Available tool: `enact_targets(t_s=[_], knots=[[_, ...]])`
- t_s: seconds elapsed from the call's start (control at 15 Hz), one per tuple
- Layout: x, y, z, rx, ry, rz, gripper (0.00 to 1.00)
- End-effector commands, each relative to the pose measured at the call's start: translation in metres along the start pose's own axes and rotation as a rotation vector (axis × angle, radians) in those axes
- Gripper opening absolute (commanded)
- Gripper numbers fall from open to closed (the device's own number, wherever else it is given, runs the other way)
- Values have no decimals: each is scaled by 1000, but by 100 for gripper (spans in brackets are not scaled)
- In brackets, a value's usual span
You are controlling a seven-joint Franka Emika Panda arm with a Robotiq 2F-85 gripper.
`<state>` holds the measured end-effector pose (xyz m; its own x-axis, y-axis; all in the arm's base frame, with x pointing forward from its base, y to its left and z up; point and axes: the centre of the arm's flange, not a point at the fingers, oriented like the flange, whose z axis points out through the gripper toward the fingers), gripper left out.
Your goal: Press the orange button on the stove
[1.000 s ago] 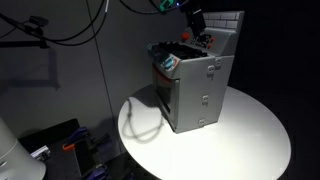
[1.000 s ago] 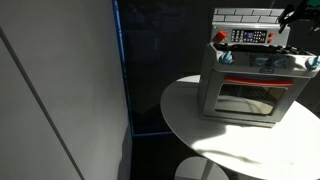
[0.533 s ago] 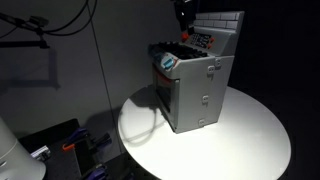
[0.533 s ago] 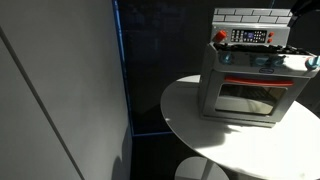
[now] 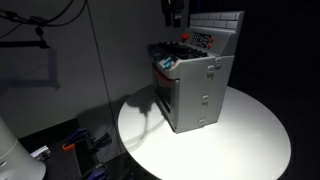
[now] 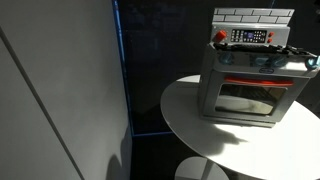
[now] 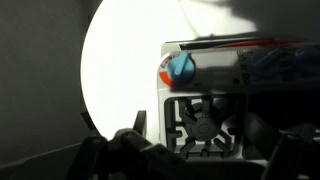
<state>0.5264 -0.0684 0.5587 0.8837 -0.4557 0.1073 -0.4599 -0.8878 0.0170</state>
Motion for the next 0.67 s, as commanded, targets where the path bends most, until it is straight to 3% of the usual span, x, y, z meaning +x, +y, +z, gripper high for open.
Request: enact_targets(t_s=[0.0,0.4,0.6], knots=[[-15,4,-26,14,-50,-80,100],[-37,8,-54,74,-108,-167,100],[-39,5,-46,62,-101,-149,100]])
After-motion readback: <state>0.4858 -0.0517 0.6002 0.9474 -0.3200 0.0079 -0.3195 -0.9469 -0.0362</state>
